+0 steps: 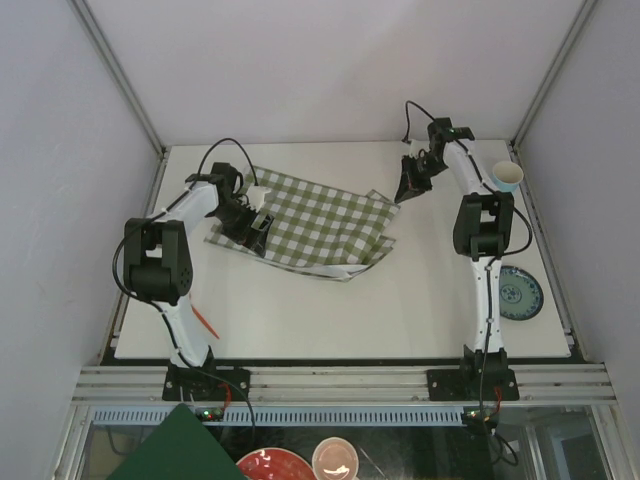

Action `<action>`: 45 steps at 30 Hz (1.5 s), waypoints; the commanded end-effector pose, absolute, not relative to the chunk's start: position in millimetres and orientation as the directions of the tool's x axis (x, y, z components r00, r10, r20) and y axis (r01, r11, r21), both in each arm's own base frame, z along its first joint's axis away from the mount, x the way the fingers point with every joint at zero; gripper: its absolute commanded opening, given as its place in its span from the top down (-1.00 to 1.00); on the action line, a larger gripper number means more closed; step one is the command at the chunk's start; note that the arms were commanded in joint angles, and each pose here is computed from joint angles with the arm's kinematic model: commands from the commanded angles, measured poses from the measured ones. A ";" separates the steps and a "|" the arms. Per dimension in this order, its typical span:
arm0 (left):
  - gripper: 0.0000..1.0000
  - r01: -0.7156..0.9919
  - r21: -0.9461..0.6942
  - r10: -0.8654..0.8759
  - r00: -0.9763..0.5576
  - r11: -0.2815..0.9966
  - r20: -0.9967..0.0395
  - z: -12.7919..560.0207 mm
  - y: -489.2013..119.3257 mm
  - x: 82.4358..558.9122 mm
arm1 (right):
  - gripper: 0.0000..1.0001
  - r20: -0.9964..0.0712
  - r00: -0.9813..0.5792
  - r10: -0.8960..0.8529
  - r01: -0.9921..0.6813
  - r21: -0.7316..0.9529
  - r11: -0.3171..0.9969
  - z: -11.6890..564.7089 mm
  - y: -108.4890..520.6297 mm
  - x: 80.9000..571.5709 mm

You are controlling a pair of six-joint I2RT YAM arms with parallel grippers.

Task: Set the dinner table for one person
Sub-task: Flatten out the napkin at the center of the board.

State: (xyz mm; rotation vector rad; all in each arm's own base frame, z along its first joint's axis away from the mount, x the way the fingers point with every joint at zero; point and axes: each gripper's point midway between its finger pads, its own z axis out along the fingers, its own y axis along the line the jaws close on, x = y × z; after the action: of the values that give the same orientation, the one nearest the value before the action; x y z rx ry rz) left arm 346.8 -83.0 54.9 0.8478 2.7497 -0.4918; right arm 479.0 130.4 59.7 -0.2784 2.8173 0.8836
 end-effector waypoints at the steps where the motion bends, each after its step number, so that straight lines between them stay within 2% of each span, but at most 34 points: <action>1: -1.00 0.599 -0.234 0.503 -0.785 0.766 -0.361 70.1 -82.8 348.2 | 1.00 -0.375 -0.926 -0.053 -0.301 0.643 0.704 154.1 151.7 484.1; 4: -1.00 0.598 -0.232 0.502 -0.785 0.767 -0.363 70.5 -82.0 347.9 | 1.00 -0.338 -0.941 -0.002 -0.255 0.706 0.660 153.5 149.3 484.4; 7: -1.00 0.599 -0.234 0.503 -0.785 0.766 -0.362 71.3 -81.6 346.0 | 0.95 -0.324 -0.944 -0.062 -0.272 0.658 0.703 144.7 143.8 478.7; 9: -1.00 0.597 -0.232 0.501 -0.786 0.768 -0.362 70.9 -80.3 345.3 | 0.57 -0.305 -0.951 -0.045 -0.250 0.674 0.695 142.6 137.5 475.8; 11: -1.00 0.595 -0.234 0.498 -0.787 0.769 -0.365 71.4 -80.2 346.0 | 0.32 -0.300 -0.954 -0.025 -0.230 0.673 0.703 134.5 129.1 474.8; 16: -1.00 0.595 -0.240 0.496 -0.787 0.767 -0.366 72.1 -81.5 346.9 | 0.09 -0.265 -0.963 -0.038 -0.211 0.662 0.719 115.4 119.8 470.0; 33: -1.00 0.602 -0.224 0.495 -0.776 0.767 -0.392 74.9 -79.6 348.0 | 0.03 -0.313 -0.946 -0.083 -0.251 0.549 0.797 59.1 100.8 496.4; 45: -1.00 0.602 -0.230 0.494 -0.777 0.765 -0.391 72.0 -79.5 347.4 | 0.04 -0.322 -0.945 -0.060 -0.251 0.596 0.763 51.3 122.1 512.2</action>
State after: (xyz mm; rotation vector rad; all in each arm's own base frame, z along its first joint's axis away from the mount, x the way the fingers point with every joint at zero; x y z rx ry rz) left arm 346.9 -77.6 57.4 0.8235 2.7266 -0.4843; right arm 499.7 107.8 43.1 -0.2146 2.7350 0.9313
